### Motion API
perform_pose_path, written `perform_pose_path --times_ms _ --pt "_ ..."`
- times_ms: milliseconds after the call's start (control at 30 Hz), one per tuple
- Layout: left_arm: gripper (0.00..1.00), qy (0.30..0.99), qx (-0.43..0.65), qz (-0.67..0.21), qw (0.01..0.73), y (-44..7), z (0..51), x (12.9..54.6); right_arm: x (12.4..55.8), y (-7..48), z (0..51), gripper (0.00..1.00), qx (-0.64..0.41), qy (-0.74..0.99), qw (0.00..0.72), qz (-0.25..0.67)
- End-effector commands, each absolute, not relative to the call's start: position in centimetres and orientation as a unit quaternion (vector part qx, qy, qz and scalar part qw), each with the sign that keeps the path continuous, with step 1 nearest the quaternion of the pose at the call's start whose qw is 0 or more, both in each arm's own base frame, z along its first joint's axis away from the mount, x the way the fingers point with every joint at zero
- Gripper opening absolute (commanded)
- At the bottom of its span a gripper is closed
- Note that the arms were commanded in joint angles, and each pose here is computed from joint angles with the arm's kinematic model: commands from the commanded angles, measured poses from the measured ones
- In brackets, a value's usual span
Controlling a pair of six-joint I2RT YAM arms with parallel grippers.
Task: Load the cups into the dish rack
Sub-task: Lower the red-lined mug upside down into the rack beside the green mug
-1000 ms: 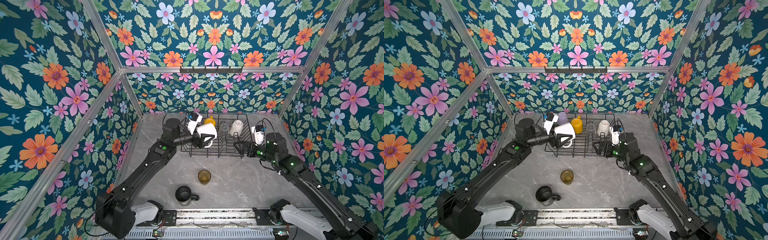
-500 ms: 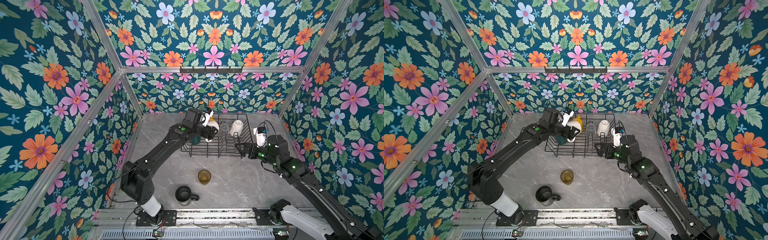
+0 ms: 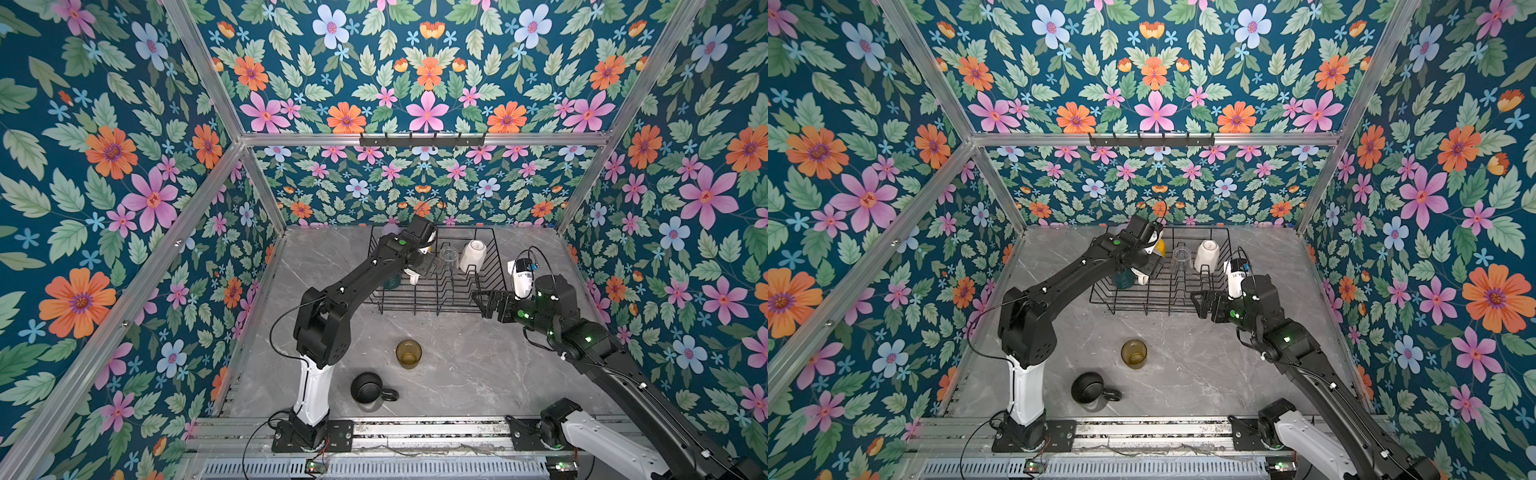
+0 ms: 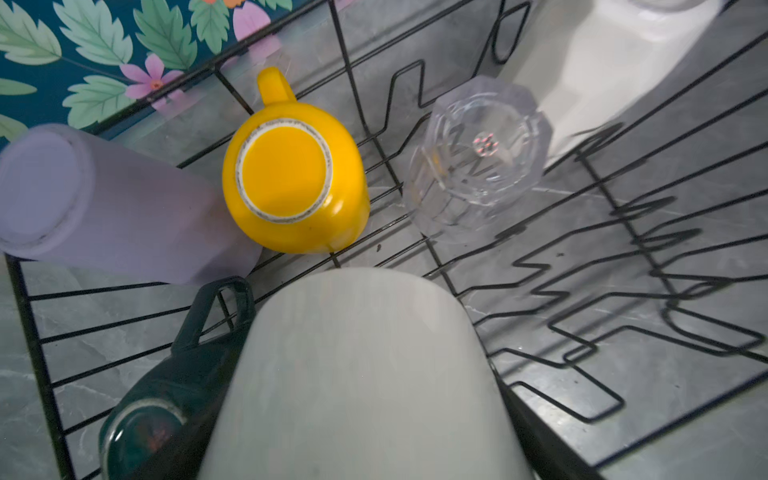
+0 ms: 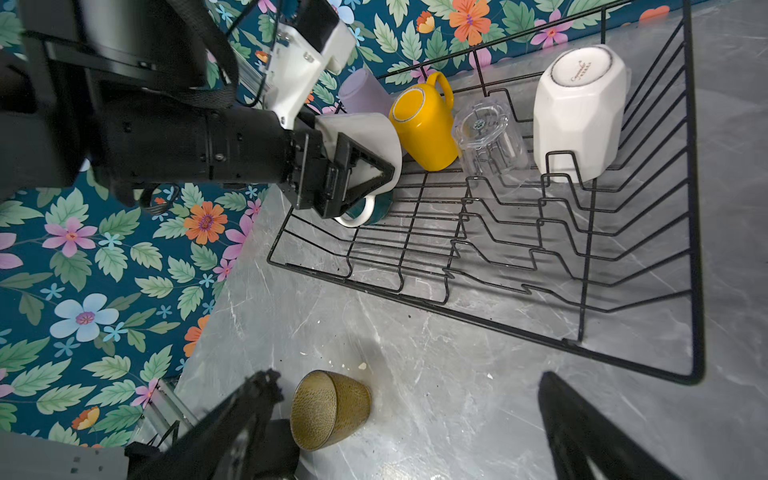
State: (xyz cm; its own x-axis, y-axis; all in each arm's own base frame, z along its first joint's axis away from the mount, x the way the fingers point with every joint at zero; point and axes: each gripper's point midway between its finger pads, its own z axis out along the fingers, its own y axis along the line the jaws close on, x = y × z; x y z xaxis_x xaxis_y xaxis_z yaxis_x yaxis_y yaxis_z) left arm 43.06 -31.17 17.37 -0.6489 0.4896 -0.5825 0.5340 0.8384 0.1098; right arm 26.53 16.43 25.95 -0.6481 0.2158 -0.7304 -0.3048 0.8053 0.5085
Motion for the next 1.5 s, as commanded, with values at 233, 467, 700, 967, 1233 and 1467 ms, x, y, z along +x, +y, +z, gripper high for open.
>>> perform_pose_path --times_ms 233,467,700,967,1233,1467 --pt "0.00 0.911 0.291 -0.003 0.292 -31.2 14.9 44.2 26.5 16.4 25.7 0.99 -0.018 0.852 0.418 0.314" --pt "0.00 0.919 0.300 0.012 0.256 -31.2 12.2 44.2 26.6 16.7 25.4 0.99 -0.015 0.852 0.413 0.322" --pt "0.00 0.923 0.303 0.018 0.236 -31.1 10.3 44.2 26.5 16.8 25.3 0.99 -0.014 0.852 0.409 0.327" --pt "0.00 0.930 0.290 0.022 0.225 -30.6 8.9 44.7 26.4 16.9 25.2 0.99 -0.012 0.852 0.406 0.330" --pt "0.20 0.935 0.274 0.020 0.223 -30.1 8.6 45.1 26.4 16.8 25.1 0.99 -0.011 0.853 0.405 0.330" --pt "0.60 0.936 0.272 0.021 0.222 -30.0 8.9 44.9 26.5 16.9 25.1 0.99 -0.011 0.852 0.405 0.331"
